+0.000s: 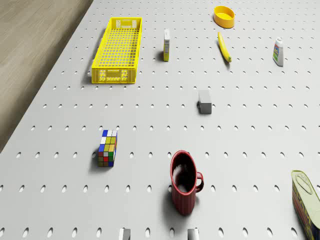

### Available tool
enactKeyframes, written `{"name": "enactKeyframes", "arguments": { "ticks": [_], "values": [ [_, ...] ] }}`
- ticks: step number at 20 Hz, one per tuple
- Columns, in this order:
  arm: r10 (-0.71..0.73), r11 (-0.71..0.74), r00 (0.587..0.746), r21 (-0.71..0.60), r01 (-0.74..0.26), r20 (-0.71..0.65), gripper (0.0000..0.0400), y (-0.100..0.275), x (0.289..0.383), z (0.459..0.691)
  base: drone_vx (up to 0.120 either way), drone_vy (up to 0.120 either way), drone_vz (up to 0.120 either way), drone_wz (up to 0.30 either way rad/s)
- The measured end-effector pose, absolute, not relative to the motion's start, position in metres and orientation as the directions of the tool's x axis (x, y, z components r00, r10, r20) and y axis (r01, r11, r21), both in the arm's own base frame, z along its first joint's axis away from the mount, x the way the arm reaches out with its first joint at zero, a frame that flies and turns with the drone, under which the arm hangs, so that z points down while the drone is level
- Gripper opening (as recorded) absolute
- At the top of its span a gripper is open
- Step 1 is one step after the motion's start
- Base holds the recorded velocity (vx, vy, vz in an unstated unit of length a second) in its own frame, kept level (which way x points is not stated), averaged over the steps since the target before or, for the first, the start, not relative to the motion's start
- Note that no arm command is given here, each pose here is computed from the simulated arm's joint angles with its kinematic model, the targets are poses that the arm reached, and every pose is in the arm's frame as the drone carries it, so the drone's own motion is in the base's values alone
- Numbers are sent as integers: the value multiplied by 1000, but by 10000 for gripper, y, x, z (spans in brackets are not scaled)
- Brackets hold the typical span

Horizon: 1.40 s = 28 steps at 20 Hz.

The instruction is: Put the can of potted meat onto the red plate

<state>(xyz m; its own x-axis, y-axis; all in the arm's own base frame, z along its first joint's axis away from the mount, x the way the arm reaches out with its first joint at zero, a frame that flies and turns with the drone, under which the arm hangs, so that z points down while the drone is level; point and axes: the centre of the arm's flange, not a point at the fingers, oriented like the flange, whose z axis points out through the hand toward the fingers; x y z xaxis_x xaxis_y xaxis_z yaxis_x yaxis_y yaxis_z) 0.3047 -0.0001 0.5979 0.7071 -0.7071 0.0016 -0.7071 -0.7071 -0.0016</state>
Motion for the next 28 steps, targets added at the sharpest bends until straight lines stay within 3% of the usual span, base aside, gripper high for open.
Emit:
{"name": "enactKeyframes", "arguments": {
  "ticks": [9, 13, 18, 24, 28],
  "values": [
    [-707, -707, 707, -7, -707, 7, 400, -1, 3022, 6592, 0, 0, 0, 0],
    [-707, -707, 707, -9, -707, 9, 400, 0, 3035, 6760, 0, -100, 0, 0],
    [-707, -707, 707, -11, -707, 12, 400, 0, 3041, 6862, 0, -120, 0, 0],
    [-707, -707, 707, -15, -707, 15, 400, 0, 3041, 6901, 113, -120, 0, 0],
    [-707, -707, 707, -17, -707, 17, 400, 0, 3039, 6909, 10, -120, 0, 0]
  ]
}}
